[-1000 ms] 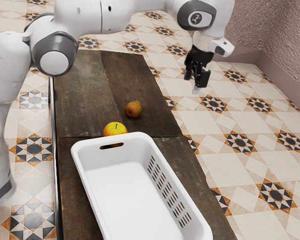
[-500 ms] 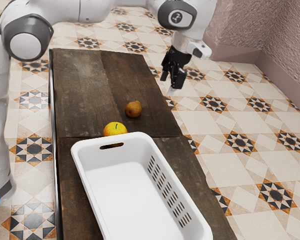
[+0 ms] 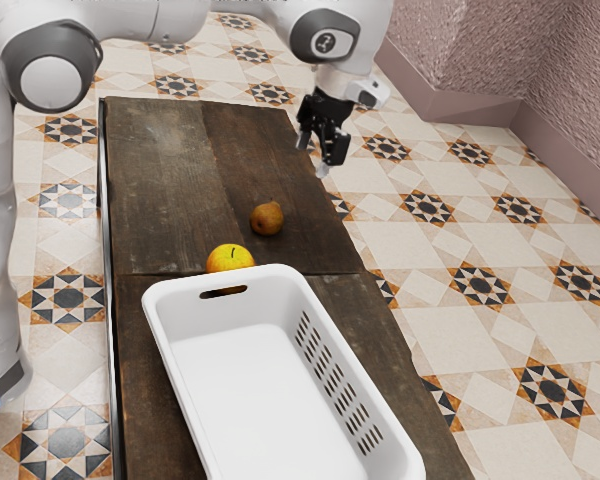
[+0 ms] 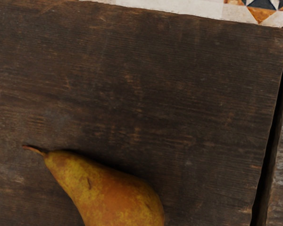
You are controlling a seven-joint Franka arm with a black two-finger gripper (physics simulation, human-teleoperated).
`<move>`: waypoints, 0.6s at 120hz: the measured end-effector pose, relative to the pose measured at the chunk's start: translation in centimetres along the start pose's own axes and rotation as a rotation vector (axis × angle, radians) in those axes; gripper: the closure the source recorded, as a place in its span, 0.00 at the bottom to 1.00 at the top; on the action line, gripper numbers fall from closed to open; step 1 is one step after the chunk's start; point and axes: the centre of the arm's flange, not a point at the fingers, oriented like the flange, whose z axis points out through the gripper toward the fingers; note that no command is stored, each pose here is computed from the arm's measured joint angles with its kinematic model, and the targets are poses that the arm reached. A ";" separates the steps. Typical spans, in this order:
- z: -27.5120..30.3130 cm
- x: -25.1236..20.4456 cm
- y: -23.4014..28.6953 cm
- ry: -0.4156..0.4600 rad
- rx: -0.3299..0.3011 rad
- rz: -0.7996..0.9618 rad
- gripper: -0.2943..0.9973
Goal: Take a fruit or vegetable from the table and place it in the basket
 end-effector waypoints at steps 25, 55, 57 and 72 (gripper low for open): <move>1.4 1.6 -2.2 0.027 -0.088 -0.191 0.23; 2.1 2.5 -2.6 0.020 -0.153 -0.414 0.23; 2.3 2.6 -2.5 0.016 -0.153 -0.424 0.23; 4.3 3.7 -1.4 -0.023 -0.143 -0.495 0.23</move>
